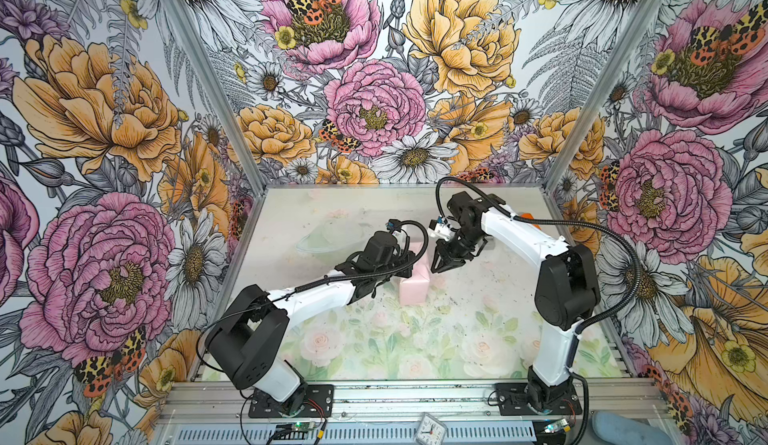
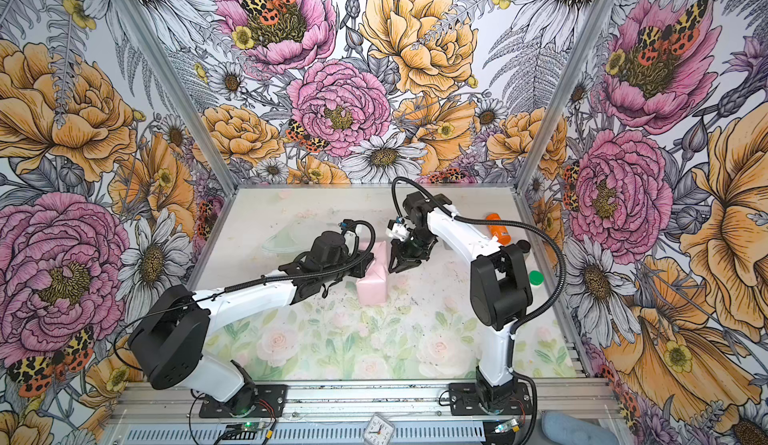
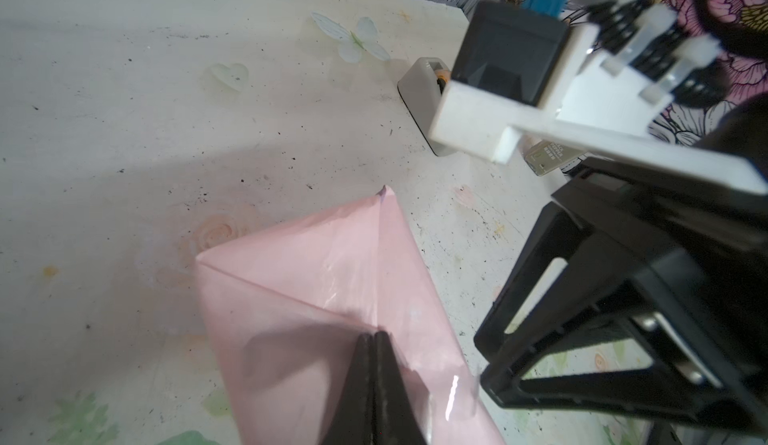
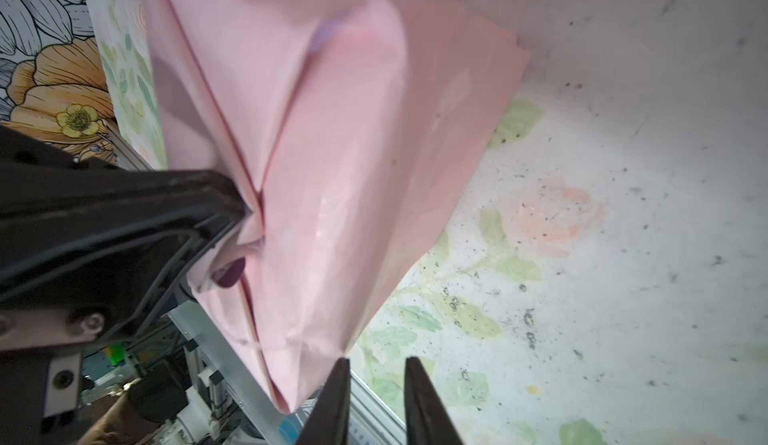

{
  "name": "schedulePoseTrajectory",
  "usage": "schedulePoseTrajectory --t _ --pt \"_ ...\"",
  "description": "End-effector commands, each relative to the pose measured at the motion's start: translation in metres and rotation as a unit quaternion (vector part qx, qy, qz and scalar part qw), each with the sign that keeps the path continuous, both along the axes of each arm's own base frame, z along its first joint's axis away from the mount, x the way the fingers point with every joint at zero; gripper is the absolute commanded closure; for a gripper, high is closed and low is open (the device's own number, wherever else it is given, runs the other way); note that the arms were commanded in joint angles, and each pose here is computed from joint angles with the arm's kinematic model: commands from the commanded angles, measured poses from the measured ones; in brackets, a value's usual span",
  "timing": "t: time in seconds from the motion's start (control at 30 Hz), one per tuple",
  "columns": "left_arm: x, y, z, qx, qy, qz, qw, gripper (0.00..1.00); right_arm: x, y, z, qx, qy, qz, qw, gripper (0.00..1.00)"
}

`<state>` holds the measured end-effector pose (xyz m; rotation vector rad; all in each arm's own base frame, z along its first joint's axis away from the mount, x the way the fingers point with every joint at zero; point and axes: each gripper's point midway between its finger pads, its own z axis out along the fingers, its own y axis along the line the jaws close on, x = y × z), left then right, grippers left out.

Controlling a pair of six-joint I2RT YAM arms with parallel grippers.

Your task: Wrap the gift box in paper

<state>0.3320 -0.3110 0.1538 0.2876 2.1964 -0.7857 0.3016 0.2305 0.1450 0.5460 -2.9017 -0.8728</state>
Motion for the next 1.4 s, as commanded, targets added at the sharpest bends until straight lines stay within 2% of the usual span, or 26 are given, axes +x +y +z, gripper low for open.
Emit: schedulePoseTrajectory --t 0.0,0.2,0.53,0.83,1.37 --pt "0.000 0.003 -0.013 0.028 0.011 0.006 1.000 1.00 0.023 -0.009 0.047 -0.005 -0.102 -0.042 0.994 0.64" --pt "-0.001 0.001 -0.013 0.030 0.010 0.004 0.999 1.00 0.034 0.001 0.066 0.023 -0.131 -0.089 0.987 0.49" --pt "-0.002 0.000 -0.012 0.030 0.009 0.002 1.000 1.00 0.035 0.025 0.037 0.016 -0.108 -0.078 0.991 0.37" --pt "-0.003 -0.001 -0.011 0.030 0.008 0.001 1.000 1.00 0.032 0.029 0.014 -0.002 -0.089 -0.068 0.994 0.34" --pt "-0.003 -0.003 -0.010 0.029 0.007 0.000 1.000 1.00 0.029 0.030 -0.007 -0.013 -0.066 -0.060 0.996 0.35"
